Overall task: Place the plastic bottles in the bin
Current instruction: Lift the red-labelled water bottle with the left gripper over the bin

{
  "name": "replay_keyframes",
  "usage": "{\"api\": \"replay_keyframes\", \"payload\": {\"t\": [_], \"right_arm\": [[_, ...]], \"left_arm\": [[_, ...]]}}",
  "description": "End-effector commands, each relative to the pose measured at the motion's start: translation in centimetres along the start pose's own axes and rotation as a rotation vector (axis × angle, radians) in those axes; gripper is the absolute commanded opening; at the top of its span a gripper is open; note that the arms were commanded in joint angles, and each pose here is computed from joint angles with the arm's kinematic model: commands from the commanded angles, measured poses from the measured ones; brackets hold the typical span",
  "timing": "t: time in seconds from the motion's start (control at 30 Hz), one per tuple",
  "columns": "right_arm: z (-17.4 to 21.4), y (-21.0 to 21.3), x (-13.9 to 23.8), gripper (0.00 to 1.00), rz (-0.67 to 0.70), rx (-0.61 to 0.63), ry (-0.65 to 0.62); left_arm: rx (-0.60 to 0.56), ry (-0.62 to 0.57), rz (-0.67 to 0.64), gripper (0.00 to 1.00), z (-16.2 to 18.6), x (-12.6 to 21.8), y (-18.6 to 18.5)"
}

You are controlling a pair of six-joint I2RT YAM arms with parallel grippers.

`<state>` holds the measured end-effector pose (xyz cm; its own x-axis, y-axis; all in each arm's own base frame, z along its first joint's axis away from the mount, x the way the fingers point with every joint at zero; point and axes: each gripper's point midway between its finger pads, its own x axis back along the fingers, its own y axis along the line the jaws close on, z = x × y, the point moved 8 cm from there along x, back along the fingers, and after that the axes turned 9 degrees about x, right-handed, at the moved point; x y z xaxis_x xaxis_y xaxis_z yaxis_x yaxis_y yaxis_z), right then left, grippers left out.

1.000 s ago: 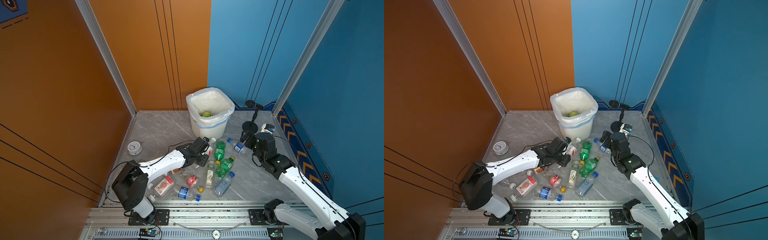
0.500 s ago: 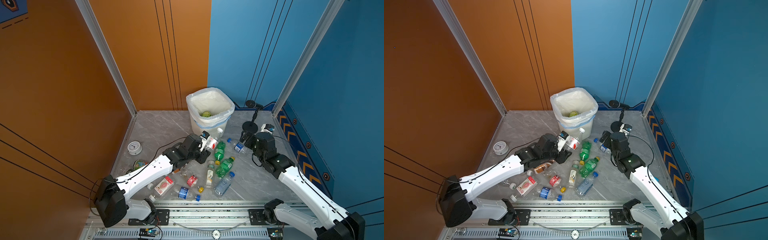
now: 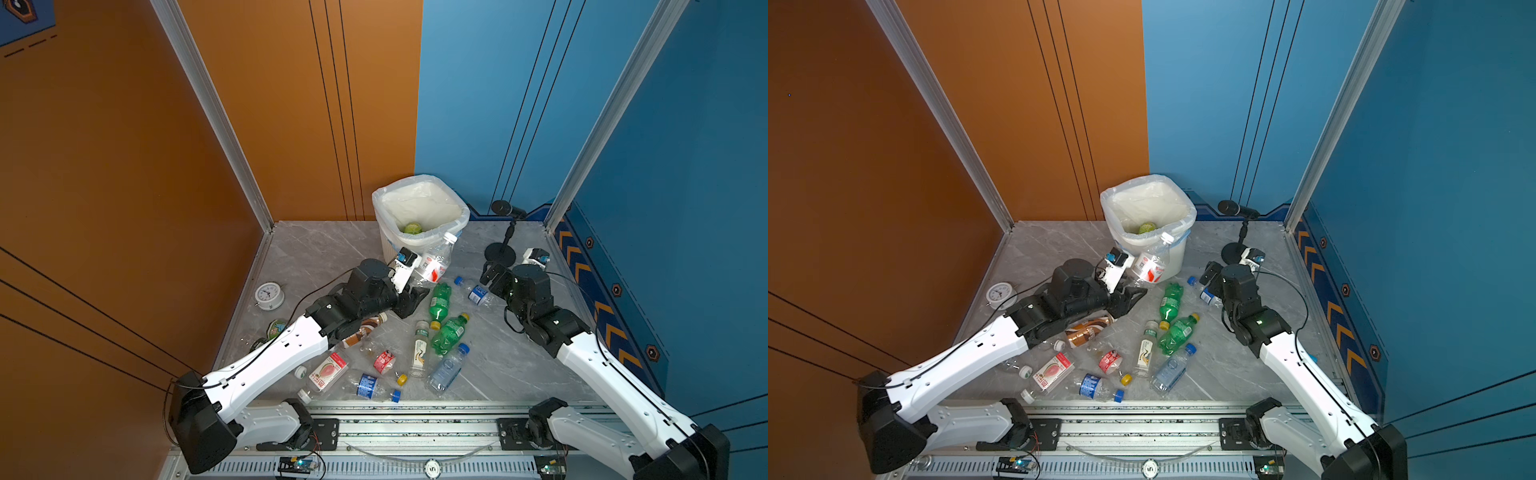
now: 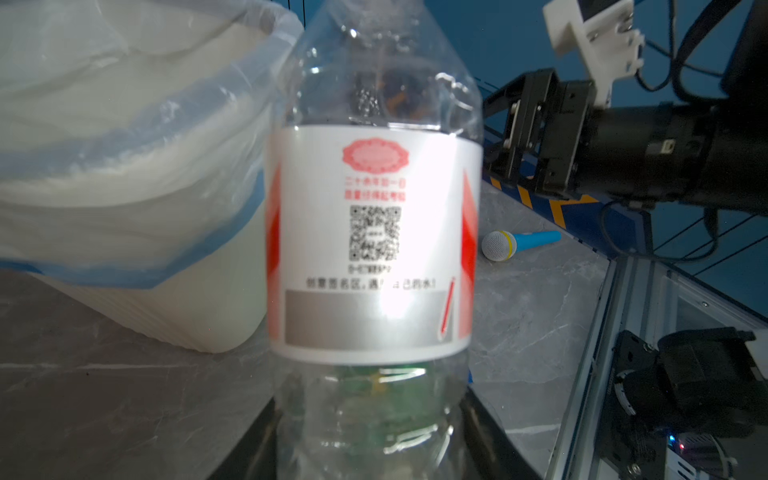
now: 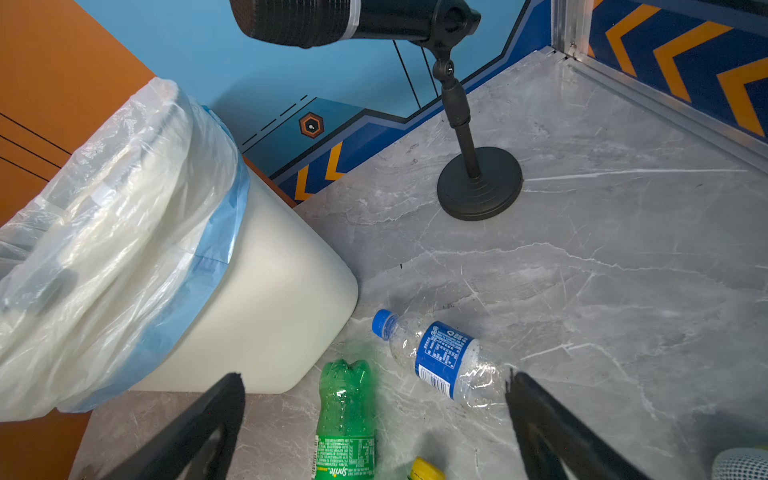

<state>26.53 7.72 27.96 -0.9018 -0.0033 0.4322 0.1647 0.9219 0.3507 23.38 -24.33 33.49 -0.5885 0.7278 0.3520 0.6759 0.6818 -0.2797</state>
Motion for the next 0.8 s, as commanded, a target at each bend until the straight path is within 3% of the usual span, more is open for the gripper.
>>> {"api": "replay_keyframes", "payload": {"t": [0.0, 0.3, 0.53, 0.77], "right_arm": [[-0.1, -0.1, 0.1, 1.00, -0.013, -0.023, -0.012], [-0.3, -0.9, 0.7, 1.00, -0.002, -0.031, -0.025], [-0.6, -1.0, 0.6, 1.00, -0.011, -0.036, -0.024], [-0.7, -1.3, 0.7, 1.00, -0.009, -0.041, -0.025]], "left_arm": [[-0.044, -0.186, -0.014, 0.53, -5.2, 0.7, -0.1], [-0.045, -0.331, -0.078, 0.52, -12.2, 0.3, 2.7], [-0.014, -0.325, -0.120, 0.52, -15.8, -2.7, 7.3], [0.025, -0.276, -0.128, 0.51, -17.0, -6.5, 10.3]]}}
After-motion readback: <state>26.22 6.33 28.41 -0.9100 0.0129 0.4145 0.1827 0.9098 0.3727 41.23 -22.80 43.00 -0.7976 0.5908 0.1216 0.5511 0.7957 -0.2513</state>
